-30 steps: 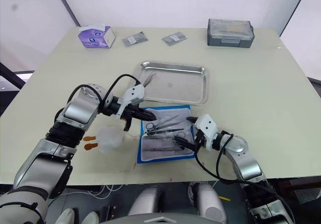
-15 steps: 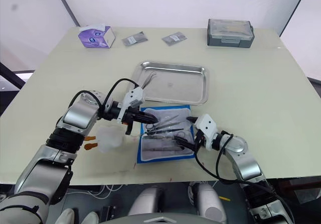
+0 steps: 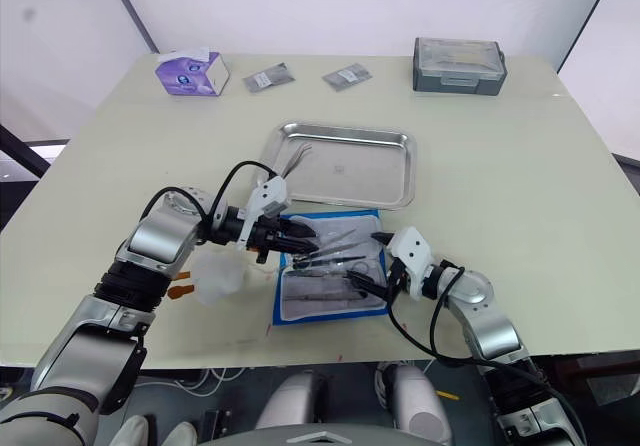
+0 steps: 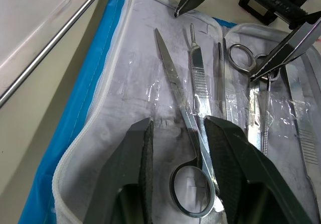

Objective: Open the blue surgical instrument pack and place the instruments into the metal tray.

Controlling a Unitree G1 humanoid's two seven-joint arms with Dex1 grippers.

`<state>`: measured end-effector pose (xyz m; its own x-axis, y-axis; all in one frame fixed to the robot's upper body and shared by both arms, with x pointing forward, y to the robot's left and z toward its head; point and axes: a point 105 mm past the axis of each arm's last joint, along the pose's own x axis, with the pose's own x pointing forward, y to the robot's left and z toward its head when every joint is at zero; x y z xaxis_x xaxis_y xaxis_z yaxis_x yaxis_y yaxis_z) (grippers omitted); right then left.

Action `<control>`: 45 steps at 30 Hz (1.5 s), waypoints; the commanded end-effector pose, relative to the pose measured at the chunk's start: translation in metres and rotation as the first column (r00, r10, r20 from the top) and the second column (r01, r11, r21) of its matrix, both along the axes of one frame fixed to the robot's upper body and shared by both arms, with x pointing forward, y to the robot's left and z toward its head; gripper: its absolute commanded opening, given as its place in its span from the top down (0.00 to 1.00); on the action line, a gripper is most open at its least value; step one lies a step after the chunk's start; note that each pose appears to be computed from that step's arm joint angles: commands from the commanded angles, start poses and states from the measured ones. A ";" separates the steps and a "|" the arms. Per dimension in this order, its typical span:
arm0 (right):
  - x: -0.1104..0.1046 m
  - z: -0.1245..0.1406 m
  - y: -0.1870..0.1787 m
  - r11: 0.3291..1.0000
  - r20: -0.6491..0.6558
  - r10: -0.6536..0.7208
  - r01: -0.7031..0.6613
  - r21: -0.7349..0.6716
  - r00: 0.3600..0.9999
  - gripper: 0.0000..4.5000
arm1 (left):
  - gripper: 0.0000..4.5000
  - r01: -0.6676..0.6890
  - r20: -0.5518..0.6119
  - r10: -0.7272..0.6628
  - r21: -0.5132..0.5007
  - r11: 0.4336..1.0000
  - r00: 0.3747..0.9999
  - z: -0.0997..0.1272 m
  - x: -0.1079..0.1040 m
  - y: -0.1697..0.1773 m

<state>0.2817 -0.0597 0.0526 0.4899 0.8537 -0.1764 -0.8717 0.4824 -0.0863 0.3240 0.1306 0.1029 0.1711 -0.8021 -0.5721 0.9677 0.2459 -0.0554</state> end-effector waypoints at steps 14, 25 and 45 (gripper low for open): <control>-0.013 -0.053 -0.008 0.995 -0.192 -0.047 0.029 -0.097 0.980 0.00 | 0.59 0.023 0.093 -0.031 0.083 0.996 0.995 -0.009 0.002 0.005; -0.012 -0.053 -0.009 0.995 -0.190 -0.049 0.031 -0.097 0.981 0.00 | 0.59 0.011 0.125 -0.022 0.086 0.996 0.992 -0.011 0.010 0.006; -0.012 -0.052 -0.007 0.995 -0.186 -0.054 0.037 -0.091 0.981 0.00 | 0.59 0.078 0.147 -0.092 0.098 0.992 0.985 -0.014 0.014 0.002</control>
